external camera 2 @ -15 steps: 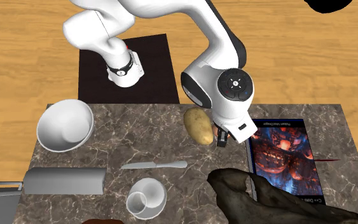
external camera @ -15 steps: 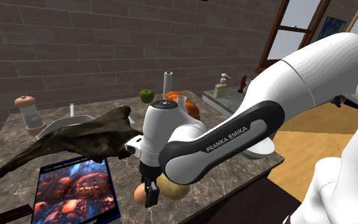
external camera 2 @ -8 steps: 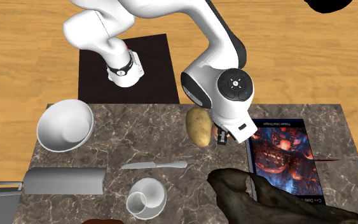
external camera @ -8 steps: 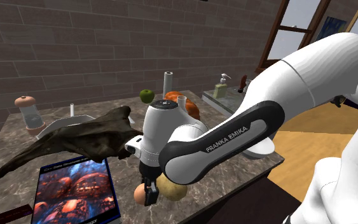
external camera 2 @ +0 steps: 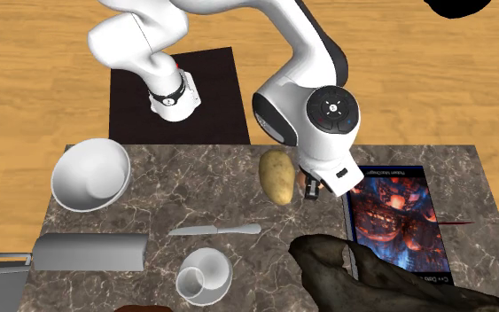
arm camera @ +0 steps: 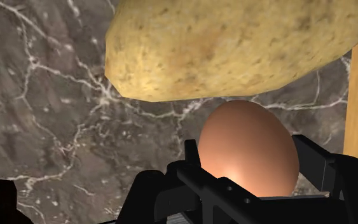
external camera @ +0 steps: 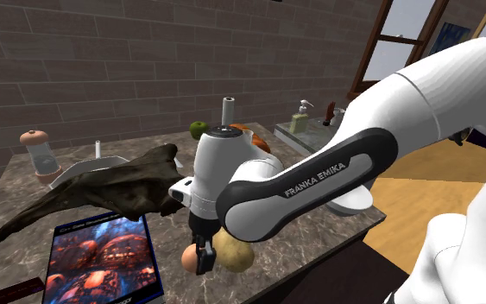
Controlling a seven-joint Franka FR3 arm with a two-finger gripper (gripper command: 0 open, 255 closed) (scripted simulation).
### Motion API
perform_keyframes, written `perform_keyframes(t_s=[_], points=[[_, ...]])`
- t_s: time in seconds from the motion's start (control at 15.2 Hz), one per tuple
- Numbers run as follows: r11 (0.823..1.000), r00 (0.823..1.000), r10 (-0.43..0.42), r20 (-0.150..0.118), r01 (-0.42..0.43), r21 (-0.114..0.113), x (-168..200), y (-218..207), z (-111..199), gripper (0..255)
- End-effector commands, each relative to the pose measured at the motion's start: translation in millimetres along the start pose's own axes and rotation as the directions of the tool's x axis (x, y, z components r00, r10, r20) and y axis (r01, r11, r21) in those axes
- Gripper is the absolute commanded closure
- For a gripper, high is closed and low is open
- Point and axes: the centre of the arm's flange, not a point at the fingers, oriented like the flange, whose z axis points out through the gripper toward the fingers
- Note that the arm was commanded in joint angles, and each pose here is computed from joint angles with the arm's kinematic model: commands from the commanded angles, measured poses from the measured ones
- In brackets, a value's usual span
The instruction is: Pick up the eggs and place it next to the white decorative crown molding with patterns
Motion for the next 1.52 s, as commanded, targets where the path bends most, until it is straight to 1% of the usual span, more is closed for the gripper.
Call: perform_keyframes(t_s=[0.0, 1.32, 1.45], points=[[1.000, 1.000, 0.000, 0.000, 0.000, 0.000, 1, 0, -10, 255], [1.000, 1.000, 0.000, 0.000, 0.000, 0.000, 17, -5, -114, 255], [1.000, 1.000, 0.000, 0.000, 0.000, 0.000, -5, 10, -118, 255]])
